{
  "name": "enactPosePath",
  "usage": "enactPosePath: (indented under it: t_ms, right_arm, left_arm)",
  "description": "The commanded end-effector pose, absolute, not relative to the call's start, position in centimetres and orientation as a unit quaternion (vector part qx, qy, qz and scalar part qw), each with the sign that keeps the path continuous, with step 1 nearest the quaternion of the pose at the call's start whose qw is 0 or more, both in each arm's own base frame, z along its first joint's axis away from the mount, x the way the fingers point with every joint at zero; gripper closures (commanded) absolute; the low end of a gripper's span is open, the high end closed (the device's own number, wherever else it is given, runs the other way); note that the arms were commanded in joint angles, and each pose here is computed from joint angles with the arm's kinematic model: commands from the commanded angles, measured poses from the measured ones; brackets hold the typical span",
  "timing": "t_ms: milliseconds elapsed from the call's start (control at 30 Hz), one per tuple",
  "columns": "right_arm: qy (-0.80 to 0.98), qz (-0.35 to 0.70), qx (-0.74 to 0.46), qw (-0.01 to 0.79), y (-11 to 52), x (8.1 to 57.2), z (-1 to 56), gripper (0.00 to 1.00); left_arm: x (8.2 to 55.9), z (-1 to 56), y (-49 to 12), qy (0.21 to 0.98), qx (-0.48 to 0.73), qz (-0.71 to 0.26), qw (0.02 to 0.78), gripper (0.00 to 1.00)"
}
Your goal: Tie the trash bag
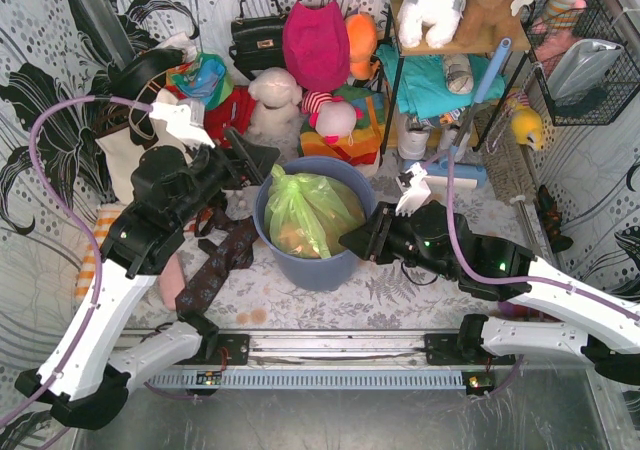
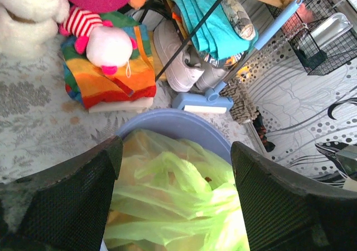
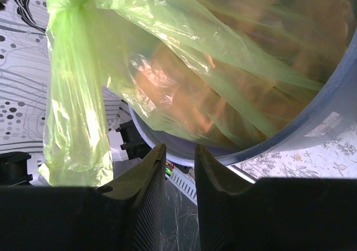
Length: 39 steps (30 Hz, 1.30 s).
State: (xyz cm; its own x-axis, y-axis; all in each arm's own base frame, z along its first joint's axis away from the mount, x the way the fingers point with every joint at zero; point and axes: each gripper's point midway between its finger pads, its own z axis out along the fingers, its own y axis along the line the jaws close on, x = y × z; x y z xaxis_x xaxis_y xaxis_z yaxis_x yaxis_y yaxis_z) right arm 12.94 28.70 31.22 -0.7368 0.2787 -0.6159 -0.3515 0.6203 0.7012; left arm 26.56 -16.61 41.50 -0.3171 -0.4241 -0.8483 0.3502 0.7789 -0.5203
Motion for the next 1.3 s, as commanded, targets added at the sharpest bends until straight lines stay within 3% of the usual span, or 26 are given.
enactPosePath:
  t_ms: [0,567,933,1100,1267]
  right_arm:
    - [0.796,0.466,-0.022,0.386,29.2,13.2,34.4,0.71]
    - [0.784,0.476,-0.023,0.399,29.5,13.5,35.1,0.71]
    - [0.778,0.48,-0.03,0.405,30.1,13.7,35.5,0.71]
    - [0.776,0.483,-0.033,0.405,30.4,13.7,35.6,0.72]
    - [0.774,0.487,-0.039,0.402,30.7,13.6,35.6,0.72]
  left_arm:
    - [25.4,40.9,-16.6,0.743,-0.047,-0.357,0.564,0.12]
    - [23.7,41.9,-14.1,0.714,-0.194,-0.401,0.54,0.12]
    - [24.6,39.5,-16.8,0.753,-0.267,-0.429,0.422,0.14]
    - [25.0,39.0,-17.4,0.749,-0.282,-0.442,0.406,0.19]
    - [25.4,38.9,-17.2,0.741,-0.293,-0.443,0.412,0.31]
